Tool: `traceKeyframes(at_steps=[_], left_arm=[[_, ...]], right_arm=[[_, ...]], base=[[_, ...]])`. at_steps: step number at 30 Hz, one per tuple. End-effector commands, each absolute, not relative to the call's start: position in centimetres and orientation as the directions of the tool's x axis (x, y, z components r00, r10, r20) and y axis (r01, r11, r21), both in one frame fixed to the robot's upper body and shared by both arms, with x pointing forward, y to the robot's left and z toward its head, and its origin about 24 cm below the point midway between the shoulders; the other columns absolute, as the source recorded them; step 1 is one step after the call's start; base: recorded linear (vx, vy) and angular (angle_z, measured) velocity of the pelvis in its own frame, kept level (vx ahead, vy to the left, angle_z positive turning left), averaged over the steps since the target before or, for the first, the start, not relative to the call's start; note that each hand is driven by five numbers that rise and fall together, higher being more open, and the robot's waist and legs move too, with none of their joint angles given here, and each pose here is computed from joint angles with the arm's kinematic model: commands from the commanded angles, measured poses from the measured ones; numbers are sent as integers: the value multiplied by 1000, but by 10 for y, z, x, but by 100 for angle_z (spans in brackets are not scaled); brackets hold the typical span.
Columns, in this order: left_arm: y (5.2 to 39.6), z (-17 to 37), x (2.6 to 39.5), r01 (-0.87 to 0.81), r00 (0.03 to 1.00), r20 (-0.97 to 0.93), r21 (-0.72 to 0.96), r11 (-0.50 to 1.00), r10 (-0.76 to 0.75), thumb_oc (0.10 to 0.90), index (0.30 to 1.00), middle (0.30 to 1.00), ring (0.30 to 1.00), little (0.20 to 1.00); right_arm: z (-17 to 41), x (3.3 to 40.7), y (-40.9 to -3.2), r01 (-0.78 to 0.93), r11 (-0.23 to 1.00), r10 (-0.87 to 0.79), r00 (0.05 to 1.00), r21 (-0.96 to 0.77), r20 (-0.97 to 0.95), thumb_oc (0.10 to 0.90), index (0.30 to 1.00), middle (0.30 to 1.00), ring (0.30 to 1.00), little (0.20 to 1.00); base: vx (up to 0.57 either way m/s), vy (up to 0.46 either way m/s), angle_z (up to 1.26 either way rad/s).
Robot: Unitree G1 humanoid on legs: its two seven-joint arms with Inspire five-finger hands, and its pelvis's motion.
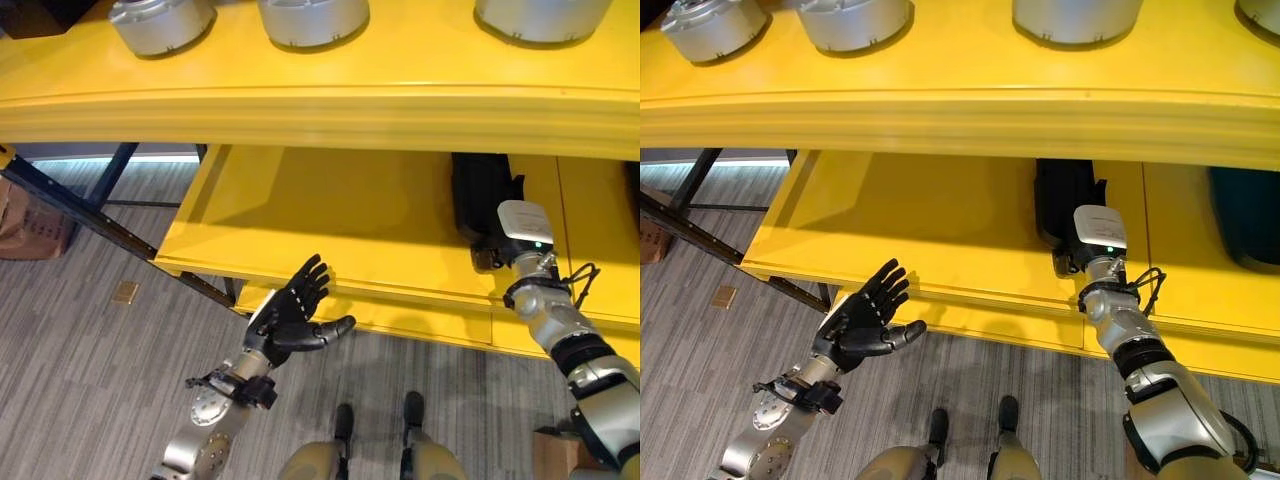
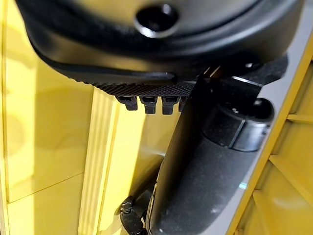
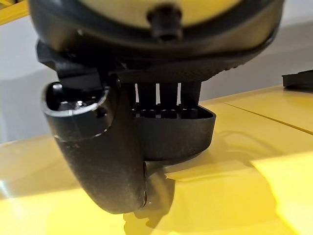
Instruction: Move parts from the plastic box to the shelf.
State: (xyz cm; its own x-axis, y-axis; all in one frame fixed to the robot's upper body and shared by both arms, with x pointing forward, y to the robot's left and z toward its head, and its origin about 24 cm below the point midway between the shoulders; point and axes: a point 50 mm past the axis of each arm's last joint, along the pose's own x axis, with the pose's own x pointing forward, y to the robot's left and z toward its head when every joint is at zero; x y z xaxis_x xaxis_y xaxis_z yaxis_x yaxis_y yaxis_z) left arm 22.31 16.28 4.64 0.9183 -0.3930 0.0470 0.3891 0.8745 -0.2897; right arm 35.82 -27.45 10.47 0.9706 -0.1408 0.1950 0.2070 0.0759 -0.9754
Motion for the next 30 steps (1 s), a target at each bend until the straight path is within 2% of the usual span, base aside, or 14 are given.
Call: traceKeyframes(at_steps=[1,17,25,26,27,28,29,30], left_arm=[[150,96,230,500,850,324,-250,829,-415,900,1000,1000,1000,1000],[146,97,232,503,849,325,-253,826,-417,900,1000,1000,1000,1000],[144,96,232,508,847,320,-248,825,-425,900,1000,1000,1000,1000],[145,96,232,506,848,317,-248,826,-424,900,1000,1000,1000,1000],[146,96,233,506,848,317,-244,827,-425,900,1000,1000,1000,1000],[146,95,233,506,848,317,-242,828,-425,900,1000,1000,1000,1000],[147,95,233,505,848,318,-239,829,-424,900,1000,1000,1000,1000],[147,95,233,505,848,318,-239,829,-424,900,1000,1000,1000,1000]], right_arm=[[153,332,-378,219,-208,-553,777,-953,299,400,300,300,300,300],[130,319,-388,197,-106,-681,700,-975,215,400,300,300,300,300],[122,320,-384,178,-80,-649,737,-981,187,400,300,300,300,300],[123,327,-376,169,-88,-580,793,-982,189,590,566,566,566,566],[124,331,-369,169,-107,-532,823,-980,200,576,547,547,547,547],[125,332,-367,165,-115,-517,832,-980,201,610,594,594,594,594],[126,334,-365,160,-132,-502,840,-978,205,796,855,855,855,855],[126,334,-365,160,-134,-496,844,-978,206,875,964,964,964,964]], base=[[0,0,0],[0,0,0],[0,0,0],[0,0,0],[0,0,0],[0,0,0],[0,0,0],[0,0,0]])
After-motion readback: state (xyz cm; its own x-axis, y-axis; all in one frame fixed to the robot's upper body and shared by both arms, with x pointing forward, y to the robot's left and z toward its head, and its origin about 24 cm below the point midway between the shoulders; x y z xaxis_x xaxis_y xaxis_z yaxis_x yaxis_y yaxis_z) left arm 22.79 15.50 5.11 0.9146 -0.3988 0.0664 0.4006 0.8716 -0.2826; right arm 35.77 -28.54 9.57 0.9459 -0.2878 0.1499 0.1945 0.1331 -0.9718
